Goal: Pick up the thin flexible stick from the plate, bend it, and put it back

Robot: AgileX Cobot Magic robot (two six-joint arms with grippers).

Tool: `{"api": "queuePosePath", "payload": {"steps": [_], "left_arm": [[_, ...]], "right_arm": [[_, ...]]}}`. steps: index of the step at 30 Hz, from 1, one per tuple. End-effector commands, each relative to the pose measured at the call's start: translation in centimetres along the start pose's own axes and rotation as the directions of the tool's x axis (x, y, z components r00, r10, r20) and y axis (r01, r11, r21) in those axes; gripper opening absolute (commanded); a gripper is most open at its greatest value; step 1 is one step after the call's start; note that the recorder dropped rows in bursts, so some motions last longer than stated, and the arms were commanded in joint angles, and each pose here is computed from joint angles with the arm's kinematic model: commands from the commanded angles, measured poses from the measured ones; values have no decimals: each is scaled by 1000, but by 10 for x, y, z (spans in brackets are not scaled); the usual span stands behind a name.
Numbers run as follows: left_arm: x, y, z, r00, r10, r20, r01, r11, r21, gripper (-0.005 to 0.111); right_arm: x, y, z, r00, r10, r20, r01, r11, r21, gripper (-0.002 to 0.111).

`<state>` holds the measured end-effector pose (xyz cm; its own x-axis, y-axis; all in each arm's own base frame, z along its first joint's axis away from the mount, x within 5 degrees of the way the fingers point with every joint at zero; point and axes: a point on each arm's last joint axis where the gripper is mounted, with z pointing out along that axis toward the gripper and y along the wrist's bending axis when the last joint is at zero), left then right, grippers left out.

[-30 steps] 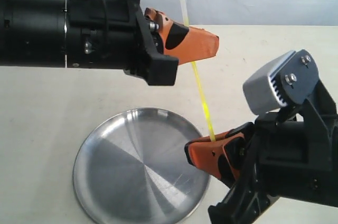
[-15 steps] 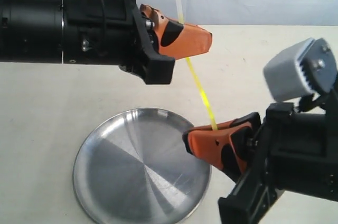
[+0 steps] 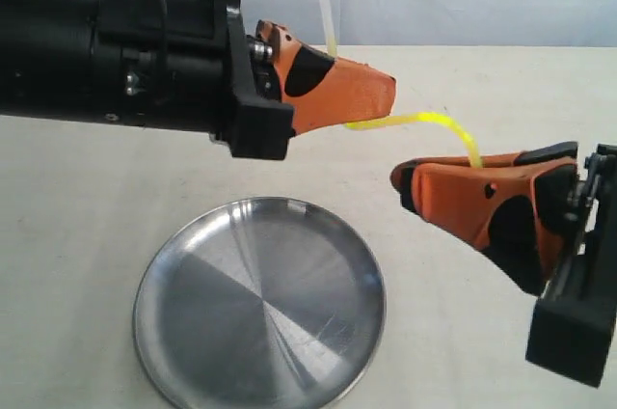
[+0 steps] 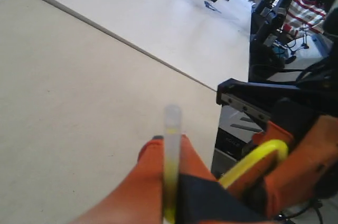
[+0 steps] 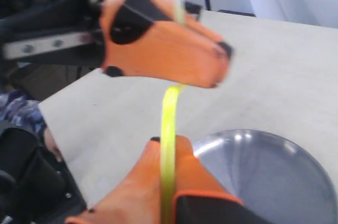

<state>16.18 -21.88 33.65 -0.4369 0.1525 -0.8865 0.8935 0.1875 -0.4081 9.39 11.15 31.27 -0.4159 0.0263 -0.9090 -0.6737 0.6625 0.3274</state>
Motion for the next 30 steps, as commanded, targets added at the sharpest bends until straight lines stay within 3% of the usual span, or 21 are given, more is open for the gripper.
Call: {"api": "queuePosePath", "payload": {"steps": [1, 4, 7, 13, 19, 22, 25, 27, 30], "left_arm": [[-1, -31, -6, 1000, -14, 1, 13, 972, 236, 0], [-9, -36, -11, 997, -35, 73, 16, 967, 253, 0], [-16, -37, -12, 992, -28, 122, -4, 967, 254, 0], [-20, -24, -10, 988, 6, 153, -22, 995, 101, 0], [-9, -5, -9, 988, 147, 42, -142, 984, -110, 0], [3, 2, -8, 991, 127, -31, -130, 980, -149, 0], [14, 1, -8, 995, 65, -71, -73, 990, -118, 0], [18, -8, -7, 996, 7, -86, -8, 1000, -12, 0], [4, -24, -8, 994, -104, 46, 95, 981, 171, 0]], "right_arm": [[1, -11, 3, 999, 8, -40, -5, 997, 78, -1], [11, -15, 10, 989, 33, -147, -17, 994, 107, -1], [16, -13, 19, 973, 130, -189, -113, 989, 100, -1], [16, 0, 29, 968, 144, -204, -157, 986, -51, -1], [6, 14, 27, 982, 144, -122, -168, 961, -220, -1], [-2, 15, 19, 988, 147, -44, -153, 961, -229, -1], [-12, 8, 8, 986, 147, 76, -134, 980, -149, -1], [-21, -3, -3, 969, 148, 196, -143, 989, -38, -1], [-17, -9, 0, 970, 139, 202, -145, 989, 16, -1]]}}
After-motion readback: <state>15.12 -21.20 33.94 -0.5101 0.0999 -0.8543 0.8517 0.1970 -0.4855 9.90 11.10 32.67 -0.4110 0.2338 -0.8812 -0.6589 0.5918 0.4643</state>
